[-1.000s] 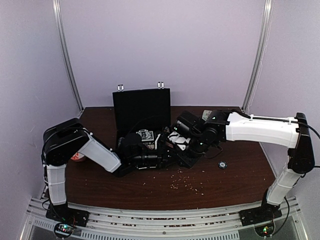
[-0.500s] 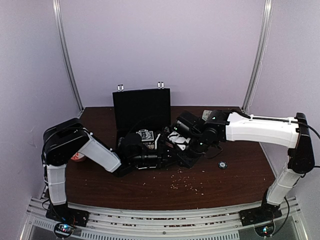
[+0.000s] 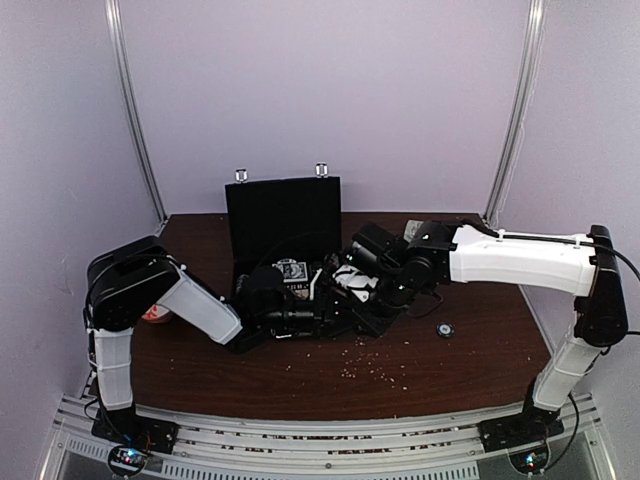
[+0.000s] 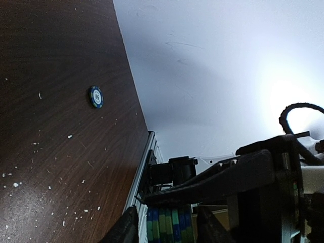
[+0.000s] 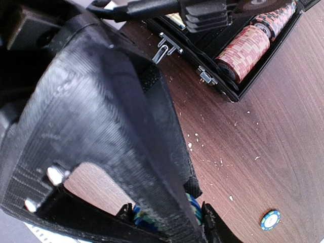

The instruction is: Pack up texas hold em set

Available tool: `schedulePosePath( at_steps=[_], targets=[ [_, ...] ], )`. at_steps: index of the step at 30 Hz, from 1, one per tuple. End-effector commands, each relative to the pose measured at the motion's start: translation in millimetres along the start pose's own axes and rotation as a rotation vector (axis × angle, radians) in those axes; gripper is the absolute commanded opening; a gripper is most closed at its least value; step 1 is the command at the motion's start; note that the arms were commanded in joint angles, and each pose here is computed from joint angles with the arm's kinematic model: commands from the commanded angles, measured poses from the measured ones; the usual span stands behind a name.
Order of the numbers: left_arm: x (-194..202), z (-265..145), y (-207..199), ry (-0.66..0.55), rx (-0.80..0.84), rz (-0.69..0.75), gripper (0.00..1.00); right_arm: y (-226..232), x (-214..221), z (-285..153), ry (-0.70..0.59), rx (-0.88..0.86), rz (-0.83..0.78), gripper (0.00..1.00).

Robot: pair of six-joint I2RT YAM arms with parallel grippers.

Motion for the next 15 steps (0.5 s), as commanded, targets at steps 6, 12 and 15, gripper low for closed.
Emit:
schedulePosePath(
  at_steps=[6, 12, 15],
  targets=[
    [29.0, 11.1, -16.8, 0.145, 0.082, 0.085, 0.39, -4.8, -35.1, -4.6, -0.121, 0.035, 0.013, 0.14],
    [34.5, 14.6, -11.1, 0.176, 0.062, 0.081, 0.41, -5.2, -38.2, -5.9, -0.127, 0.037, 0.010, 0.14],
    [35.5, 15.6, -10.5, 0.184, 0.060, 0.080, 0.43, -5.6, -39.2, -6.7, -0.130, 0.039, 0.009, 0.14]
  ],
)
Point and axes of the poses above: each gripper's point midway between its finger pads, its own z axis out along the fingers, its own y axis along the line the jaws close on, x = y × z, the point moved 4 cm from there along -z, back along the fingers, and after that the axes turned 5 degrees about -z, right-handed, at the moved point
